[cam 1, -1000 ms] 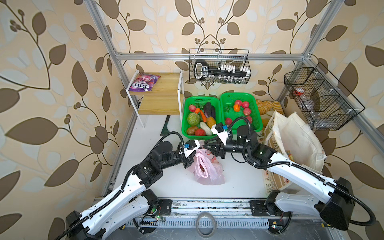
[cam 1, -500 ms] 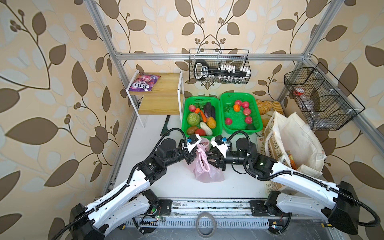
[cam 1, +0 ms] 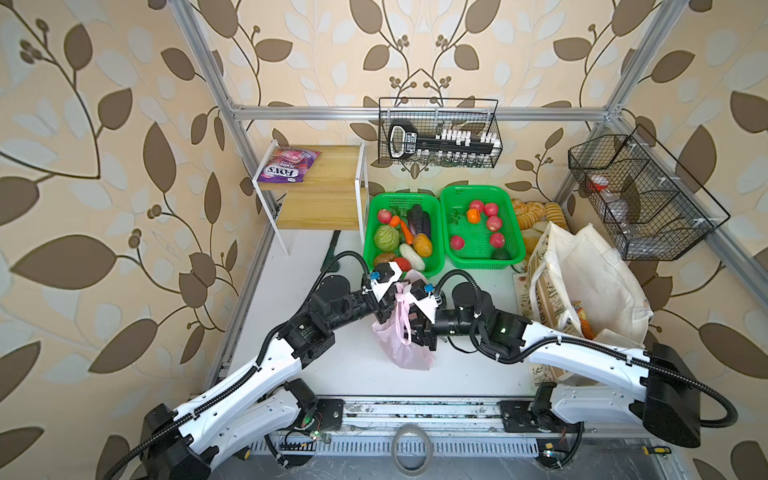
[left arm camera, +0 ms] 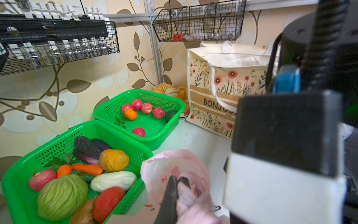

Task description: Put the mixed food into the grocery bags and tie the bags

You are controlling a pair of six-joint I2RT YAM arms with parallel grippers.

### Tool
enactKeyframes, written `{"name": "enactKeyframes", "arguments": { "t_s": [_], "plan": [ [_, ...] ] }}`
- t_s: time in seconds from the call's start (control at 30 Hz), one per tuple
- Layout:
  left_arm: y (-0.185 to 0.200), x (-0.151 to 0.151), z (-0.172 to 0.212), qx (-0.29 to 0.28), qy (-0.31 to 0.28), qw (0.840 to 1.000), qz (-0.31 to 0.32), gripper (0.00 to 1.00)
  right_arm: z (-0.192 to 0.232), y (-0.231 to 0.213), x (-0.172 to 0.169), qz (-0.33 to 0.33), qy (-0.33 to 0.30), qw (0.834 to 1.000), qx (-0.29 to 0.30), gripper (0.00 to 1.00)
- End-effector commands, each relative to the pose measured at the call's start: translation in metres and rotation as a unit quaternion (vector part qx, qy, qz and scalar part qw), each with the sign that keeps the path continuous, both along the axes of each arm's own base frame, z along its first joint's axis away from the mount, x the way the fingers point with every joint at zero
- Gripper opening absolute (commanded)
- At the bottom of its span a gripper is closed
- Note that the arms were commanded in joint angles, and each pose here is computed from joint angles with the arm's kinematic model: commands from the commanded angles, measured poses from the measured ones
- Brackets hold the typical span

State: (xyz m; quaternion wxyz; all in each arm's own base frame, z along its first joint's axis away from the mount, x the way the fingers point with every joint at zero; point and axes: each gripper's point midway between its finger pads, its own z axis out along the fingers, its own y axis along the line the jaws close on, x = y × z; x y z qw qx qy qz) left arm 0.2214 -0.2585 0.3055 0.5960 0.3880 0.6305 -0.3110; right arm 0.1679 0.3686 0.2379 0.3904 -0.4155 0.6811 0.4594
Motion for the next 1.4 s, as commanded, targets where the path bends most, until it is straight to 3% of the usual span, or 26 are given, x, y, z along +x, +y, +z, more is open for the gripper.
{"name": "enactKeyframes", "arguments": {
  "t_s": [0.0, 0.4, 0.6, 0.77, 0.97, 1.37],
  "plan": [
    [-0.002, -0.012, 0.042, -0.062, -0.044, 0.997, -0.026, 0.0, 0.026, 0.008, -0.001, 0.009, -0.011, 0.999, 0.039, 0.34],
    [0.015, -0.015, 0.042, -0.077, -0.074, 0.994, 0.009, 0.0, 0.068, -0.052, -0.003, -0.04, -0.001, 0.997, 0.072, 0.47],
    [0.016, -0.017, 0.042, -0.072, -0.08, 0.994, 0.008, 0.0, 0.101, -0.086, 0.04, -0.137, 0.095, 0.977, 0.137, 0.42],
    [0.015, -0.017, 0.041, -0.067, -0.08, 0.995, 0.007, 0.0, 0.116, -0.073, 0.051, -0.117, 0.151, 0.97, 0.15, 0.41],
    [0.015, -0.015, 0.039, -0.057, -0.08, 0.995, 0.01, 0.0, 0.106, -0.054, 0.055, -0.088, 0.201, 0.967, 0.129, 0.38],
    [0.013, -0.011, 0.035, -0.048, -0.075, 0.996, 0.012, 0.0, 0.1, -0.028, 0.043, -0.035, 0.239, 0.963, 0.121, 0.34]
  ]
}}
